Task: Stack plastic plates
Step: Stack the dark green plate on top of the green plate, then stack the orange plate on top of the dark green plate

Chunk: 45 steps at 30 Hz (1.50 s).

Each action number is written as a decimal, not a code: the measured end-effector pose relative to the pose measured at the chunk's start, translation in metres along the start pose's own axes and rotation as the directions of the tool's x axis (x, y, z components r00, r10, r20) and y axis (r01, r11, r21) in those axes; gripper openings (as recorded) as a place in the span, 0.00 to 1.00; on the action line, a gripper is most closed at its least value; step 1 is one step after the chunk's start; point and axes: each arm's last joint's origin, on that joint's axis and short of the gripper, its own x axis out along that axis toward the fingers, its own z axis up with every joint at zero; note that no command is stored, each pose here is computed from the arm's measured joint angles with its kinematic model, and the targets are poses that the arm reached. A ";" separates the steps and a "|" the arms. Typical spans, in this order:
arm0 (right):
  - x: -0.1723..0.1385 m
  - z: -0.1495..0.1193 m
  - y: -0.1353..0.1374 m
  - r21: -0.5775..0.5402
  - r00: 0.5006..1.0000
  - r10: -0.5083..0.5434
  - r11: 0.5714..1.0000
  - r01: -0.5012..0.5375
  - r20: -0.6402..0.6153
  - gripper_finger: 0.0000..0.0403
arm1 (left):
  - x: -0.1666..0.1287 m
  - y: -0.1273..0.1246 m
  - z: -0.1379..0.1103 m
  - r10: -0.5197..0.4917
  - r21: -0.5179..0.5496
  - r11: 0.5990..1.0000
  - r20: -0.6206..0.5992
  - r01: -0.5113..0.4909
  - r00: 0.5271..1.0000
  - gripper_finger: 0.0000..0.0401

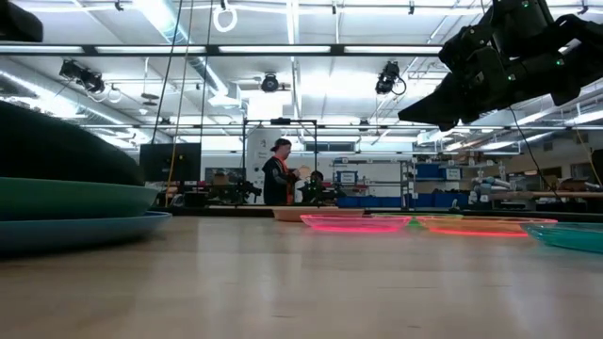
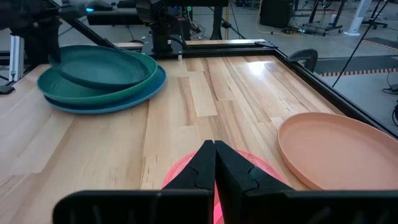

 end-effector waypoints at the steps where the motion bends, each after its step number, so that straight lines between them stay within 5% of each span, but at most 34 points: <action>1: 0.000 0.000 0.000 0.001 1.000 0.000 1.000 0.000 0.000 0.03 | 0.000 -0.001 0.000 -0.007 -0.003 1.000 -0.007 0.007 1.000 0.03; 20: 0.000 -0.001 0.000 0.002 1.000 0.000 1.000 0.000 -0.007 0.03 | 0.000 -0.002 -0.001 -0.021 -0.080 0.997 -0.014 0.020 1.000 0.27; 31: 0.000 -0.001 0.000 0.002 1.000 0.000 1.000 0.000 -0.007 0.03 | 0.001 0.004 0.011 -0.054 -0.114 0.992 0.005 0.054 0.999 0.29; 45: 0.000 -0.001 0.000 0.001 1.000 0.000 1.000 0.000 -0.007 0.03 | 0.004 0.034 0.058 -0.115 0.076 0.991 0.114 0.107 0.987 0.29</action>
